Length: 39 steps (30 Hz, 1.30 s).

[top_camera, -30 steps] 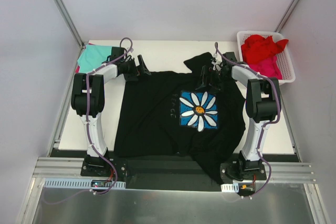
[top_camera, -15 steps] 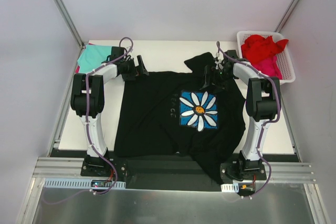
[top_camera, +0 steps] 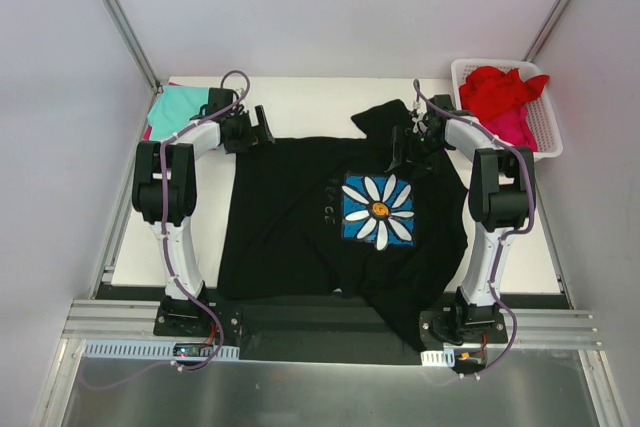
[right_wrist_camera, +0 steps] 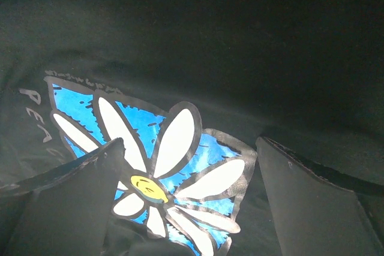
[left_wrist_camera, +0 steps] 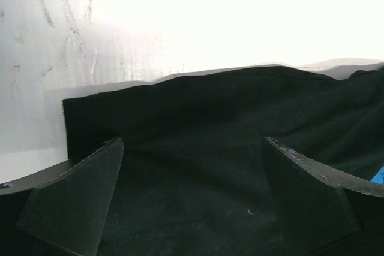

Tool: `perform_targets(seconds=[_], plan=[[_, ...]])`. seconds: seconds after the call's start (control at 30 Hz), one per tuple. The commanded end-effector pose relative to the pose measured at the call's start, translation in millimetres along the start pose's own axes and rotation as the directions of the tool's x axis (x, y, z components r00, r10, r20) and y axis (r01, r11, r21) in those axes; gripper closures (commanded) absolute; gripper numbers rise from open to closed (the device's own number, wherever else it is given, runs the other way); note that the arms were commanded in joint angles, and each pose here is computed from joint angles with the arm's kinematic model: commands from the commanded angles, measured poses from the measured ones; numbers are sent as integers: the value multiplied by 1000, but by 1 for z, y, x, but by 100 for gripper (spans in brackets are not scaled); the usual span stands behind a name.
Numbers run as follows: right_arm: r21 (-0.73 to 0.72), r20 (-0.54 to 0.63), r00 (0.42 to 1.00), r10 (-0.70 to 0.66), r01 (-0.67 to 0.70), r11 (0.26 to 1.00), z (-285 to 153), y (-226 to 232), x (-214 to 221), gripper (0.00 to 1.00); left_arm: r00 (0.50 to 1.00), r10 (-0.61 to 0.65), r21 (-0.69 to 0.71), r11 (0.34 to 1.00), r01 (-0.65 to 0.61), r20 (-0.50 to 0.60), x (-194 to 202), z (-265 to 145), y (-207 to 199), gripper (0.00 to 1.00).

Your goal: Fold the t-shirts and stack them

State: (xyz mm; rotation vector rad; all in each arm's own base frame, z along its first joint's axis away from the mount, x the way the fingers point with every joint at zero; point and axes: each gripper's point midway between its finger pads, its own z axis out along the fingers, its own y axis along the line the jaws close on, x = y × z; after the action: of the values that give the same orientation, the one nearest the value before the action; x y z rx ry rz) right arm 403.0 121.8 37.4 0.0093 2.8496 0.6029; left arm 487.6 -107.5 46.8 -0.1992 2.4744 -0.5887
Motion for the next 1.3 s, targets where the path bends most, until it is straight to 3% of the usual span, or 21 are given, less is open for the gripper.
perform_targets(seconds=[0.0,0.13,0.33,0.63,0.73,0.87,1.03,1.27], plan=[[38,2,1000,-1,1,999,-14,-8,-2,4,999,3,-62,998,0,35,-13,-23,14,1],[-25,101,995,-28,30,999,-56,22,-22,4,996,-4,-54,998,8,84,-32,-40,1,1],[-156,267,960,-89,134,979,-104,73,-70,4,986,-45,124,992,25,160,-67,-66,-55,1],[-294,263,958,-118,196,936,-59,84,-121,4,978,-77,263,965,25,192,-67,-30,-74,1],[-387,232,970,-69,157,908,-42,88,-129,4,977,-125,290,954,72,171,-59,-14,-70,1],[-531,240,971,-6,136,836,-34,105,-141,4,951,-242,430,892,140,192,-64,-11,-79,1],[-607,231,972,35,116,786,-27,114,-150,4,947,-255,406,900,158,196,-62,-16,-74,1],[-622,196,977,89,53,781,1,105,-161,4,947,-144,298,953,55,287,-75,-66,-77,1]])
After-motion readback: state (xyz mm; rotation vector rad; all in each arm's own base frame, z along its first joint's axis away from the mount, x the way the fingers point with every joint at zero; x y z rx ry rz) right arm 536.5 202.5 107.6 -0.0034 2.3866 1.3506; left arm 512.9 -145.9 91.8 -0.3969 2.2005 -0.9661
